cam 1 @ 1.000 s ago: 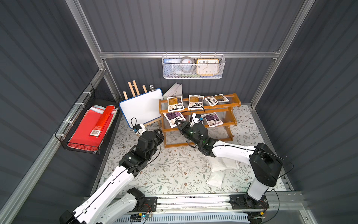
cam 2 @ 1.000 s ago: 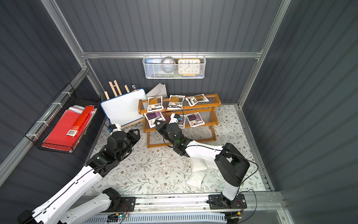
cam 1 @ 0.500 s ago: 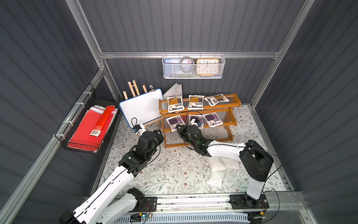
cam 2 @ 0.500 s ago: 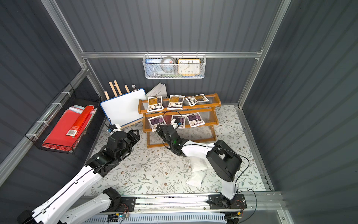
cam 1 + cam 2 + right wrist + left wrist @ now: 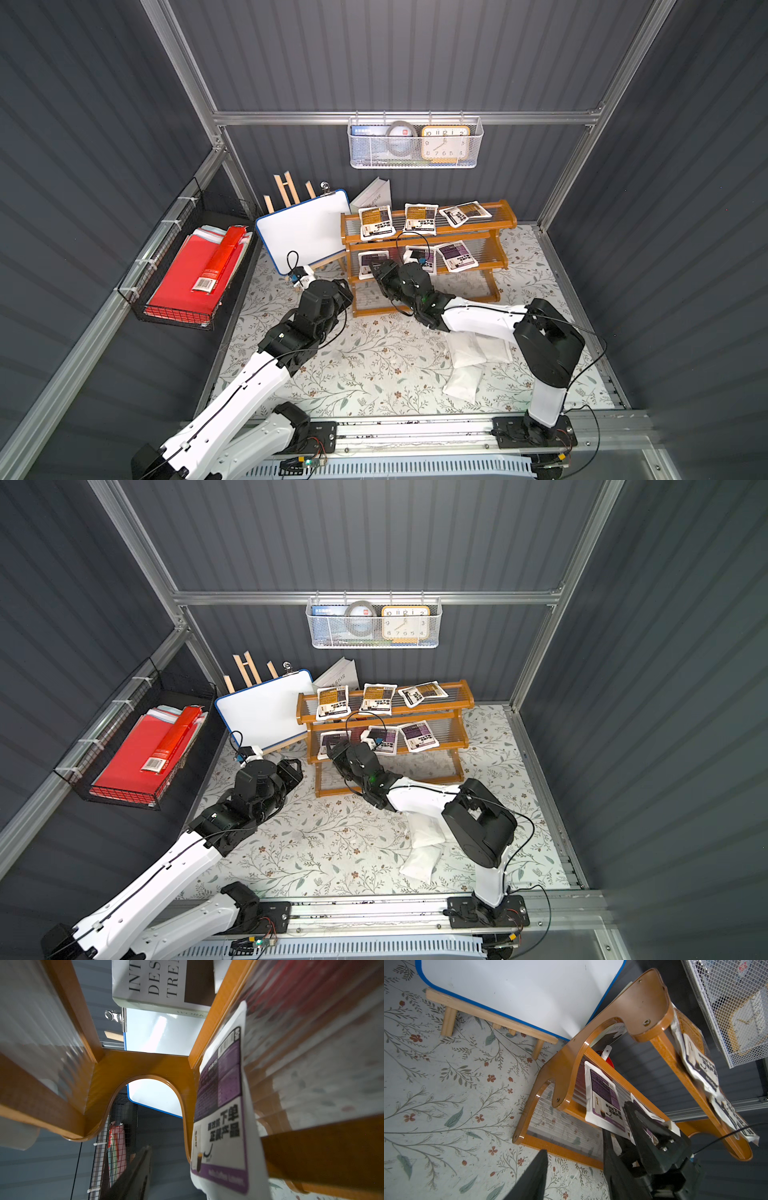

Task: Place the bagged coffee beans on the shelf by color
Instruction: Place the bagged coffee beans on the shelf.

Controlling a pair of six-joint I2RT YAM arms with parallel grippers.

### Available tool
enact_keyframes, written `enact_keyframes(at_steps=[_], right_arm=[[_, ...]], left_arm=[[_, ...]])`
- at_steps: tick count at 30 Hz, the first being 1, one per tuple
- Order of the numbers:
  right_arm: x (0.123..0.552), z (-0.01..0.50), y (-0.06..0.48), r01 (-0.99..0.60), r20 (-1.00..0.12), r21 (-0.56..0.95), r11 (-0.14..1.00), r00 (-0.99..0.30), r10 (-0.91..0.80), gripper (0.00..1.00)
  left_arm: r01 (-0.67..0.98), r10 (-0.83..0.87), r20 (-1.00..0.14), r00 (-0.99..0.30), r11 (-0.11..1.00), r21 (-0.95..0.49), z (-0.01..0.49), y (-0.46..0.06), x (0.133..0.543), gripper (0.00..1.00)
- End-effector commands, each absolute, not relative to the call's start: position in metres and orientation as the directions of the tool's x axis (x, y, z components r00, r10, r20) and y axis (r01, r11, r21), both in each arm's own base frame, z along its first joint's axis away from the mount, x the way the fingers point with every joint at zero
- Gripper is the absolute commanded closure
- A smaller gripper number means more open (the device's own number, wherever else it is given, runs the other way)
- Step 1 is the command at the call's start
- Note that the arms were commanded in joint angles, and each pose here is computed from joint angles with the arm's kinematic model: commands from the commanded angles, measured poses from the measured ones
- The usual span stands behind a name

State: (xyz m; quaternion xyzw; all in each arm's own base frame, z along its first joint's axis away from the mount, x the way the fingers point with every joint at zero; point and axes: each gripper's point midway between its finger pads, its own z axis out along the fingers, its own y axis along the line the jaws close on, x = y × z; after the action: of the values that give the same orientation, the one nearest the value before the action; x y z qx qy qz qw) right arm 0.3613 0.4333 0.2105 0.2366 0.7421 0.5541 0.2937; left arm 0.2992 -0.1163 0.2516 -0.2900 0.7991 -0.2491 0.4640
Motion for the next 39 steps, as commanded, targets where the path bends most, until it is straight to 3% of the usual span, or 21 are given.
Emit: enact_keyframes(at_steps=[1, 20, 27, 39], right_arm=[[0.355, 0.195, 0.443, 0.054, -0.162, 0.95, 0.307, -0.758, 0.632, 0.43], [0.331, 0.16, 0.41, 0.121, -0.214, 0.843, 0.524, -0.819, 0.533, 0.35], [0.319, 0.16, 0.395, 0.077, -0.274, 0.805, 0.589, -0.831, 0.484, 0.32], [0.282, 0.158, 0.309, 0.078, -0.415, 0.664, 0.744, -0.79, 0.452, 0.31]], left_arm=[[-0.207, -0.678, -0.613, -0.405, 0.721, -0.661, 0.262, -0.117, 0.299, 0.5], [-0.219, -0.648, -0.628, -0.43, 0.75, -0.624, 0.251, -0.12, 0.304, 0.5], [-0.227, -0.65, -0.621, -0.438, 0.748, -0.623, 0.244, -0.12, 0.303, 0.5], [-0.219, -0.582, -0.614, -0.533, 0.796, -0.565, 0.197, -0.135, 0.307, 0.51]])
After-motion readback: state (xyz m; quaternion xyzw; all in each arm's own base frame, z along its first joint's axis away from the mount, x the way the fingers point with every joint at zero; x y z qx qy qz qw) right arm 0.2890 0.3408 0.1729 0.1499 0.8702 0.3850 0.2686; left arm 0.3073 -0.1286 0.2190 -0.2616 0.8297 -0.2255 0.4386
